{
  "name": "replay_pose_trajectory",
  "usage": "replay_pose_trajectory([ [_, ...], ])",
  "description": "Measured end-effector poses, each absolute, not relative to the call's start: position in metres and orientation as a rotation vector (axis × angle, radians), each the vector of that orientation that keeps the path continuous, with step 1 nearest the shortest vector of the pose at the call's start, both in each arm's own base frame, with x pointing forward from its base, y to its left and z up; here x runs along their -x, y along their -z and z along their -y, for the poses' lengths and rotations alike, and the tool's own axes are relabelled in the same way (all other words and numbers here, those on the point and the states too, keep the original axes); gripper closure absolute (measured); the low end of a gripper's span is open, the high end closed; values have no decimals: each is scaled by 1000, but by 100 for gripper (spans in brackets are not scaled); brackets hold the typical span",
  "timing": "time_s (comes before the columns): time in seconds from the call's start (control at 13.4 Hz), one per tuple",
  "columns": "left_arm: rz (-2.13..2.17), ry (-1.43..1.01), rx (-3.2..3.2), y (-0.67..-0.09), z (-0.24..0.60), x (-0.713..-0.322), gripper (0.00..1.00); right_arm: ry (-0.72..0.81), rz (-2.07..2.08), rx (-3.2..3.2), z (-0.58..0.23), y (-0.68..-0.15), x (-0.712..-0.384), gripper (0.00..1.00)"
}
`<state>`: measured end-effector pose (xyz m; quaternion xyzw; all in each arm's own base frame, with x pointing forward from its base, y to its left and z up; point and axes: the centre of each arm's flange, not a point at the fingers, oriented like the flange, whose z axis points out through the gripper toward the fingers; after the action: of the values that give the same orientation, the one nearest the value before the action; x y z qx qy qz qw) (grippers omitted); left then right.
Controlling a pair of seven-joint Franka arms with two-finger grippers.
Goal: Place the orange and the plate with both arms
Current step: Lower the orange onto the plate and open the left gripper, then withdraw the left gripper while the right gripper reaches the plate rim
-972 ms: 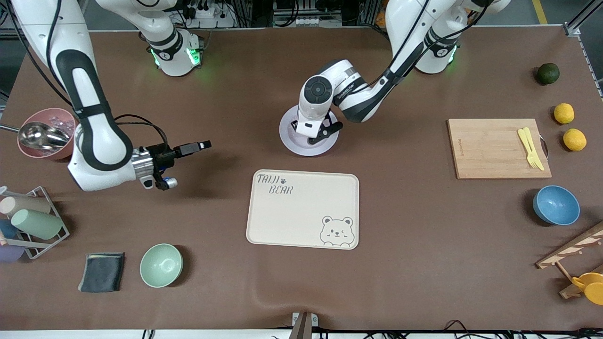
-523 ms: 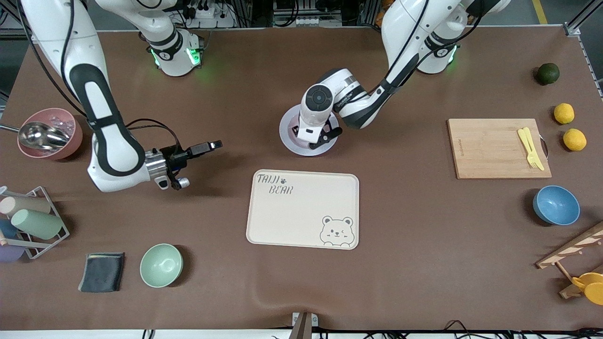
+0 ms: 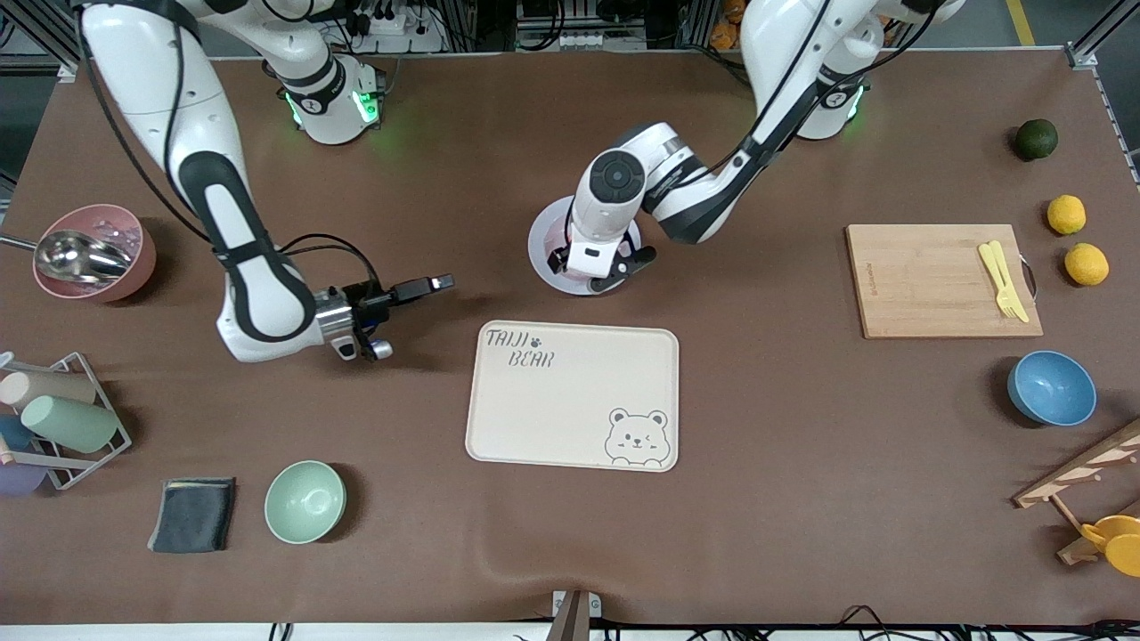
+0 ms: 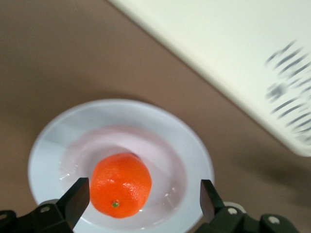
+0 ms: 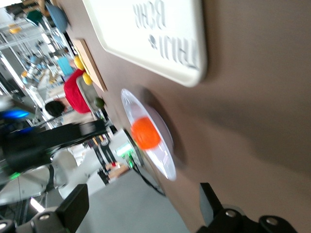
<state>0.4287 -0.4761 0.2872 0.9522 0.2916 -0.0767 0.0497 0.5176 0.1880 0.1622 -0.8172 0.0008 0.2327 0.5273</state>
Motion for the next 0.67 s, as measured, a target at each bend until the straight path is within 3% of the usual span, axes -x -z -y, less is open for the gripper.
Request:
replay_pose_trajectory([
  [0.3, -868, -2, -2859, -399, 397, -492, 0, -526, 35, 1965, -234, -157, -503, 0],
  [0.67, -640, -127, -2953, -481, 253, -576, 0, -486, 123, 1958, -245, -156, -499, 0],
])
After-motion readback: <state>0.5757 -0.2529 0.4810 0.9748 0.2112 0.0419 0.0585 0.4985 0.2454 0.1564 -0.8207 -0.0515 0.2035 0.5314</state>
